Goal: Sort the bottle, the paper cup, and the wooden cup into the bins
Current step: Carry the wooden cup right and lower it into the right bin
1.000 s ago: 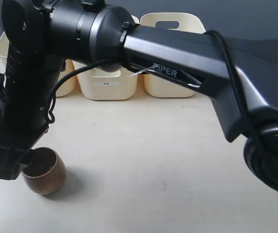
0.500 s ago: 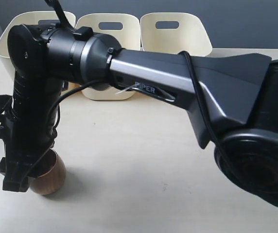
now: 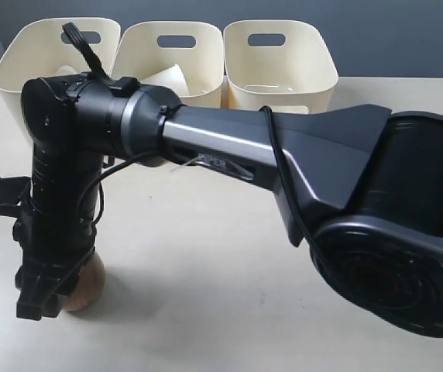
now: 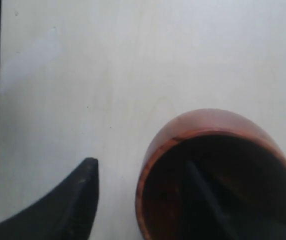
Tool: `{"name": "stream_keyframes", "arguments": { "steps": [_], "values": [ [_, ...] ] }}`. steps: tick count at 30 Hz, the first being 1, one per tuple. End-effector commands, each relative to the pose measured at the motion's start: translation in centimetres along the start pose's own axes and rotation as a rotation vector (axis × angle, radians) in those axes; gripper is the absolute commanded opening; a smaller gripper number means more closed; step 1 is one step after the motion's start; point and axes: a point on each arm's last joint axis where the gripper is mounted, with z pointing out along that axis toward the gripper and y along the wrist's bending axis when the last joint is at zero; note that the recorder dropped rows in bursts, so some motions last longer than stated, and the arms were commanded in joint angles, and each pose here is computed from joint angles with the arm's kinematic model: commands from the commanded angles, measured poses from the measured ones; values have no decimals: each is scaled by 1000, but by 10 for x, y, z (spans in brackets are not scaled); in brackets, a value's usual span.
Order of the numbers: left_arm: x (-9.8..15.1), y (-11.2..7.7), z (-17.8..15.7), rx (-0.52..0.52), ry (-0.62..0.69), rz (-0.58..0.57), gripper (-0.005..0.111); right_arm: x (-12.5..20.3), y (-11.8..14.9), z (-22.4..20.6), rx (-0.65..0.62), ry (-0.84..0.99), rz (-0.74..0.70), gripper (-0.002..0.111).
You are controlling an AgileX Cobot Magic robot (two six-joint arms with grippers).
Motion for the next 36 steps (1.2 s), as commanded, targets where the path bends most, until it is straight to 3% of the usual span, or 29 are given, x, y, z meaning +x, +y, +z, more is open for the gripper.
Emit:
{"name": "stream_keyframes", "arguments": {
  "steps": [1,3,9,15,19,23,31,36],
  "values": [
    [0,0,0,5,-9,0,0,3,-3,-1,26,23,3,21],
    [0,0,0,5,-9,0,0,3,-2,-3,35,25,-2,-1],
    [0,0,0,5,-9,0,0,-2,5,-31,79,-10,-34,0],
    [0,0,0,5,-9,0,0,3,10,-131,323,-95,-92,0],
    [0,0,0,5,-9,0,0,43,-28,-207,526,-146,55,0],
    [0,0,0,5,-9,0,0,98,-74,-242,587,-173,256,0],
    [0,0,0,5,-9,0,0,159,-114,-272,653,-196,425,0],
    [0,0,0,5,-9,0,0,192,-151,-252,607,-193,542,0]
  ]
}}
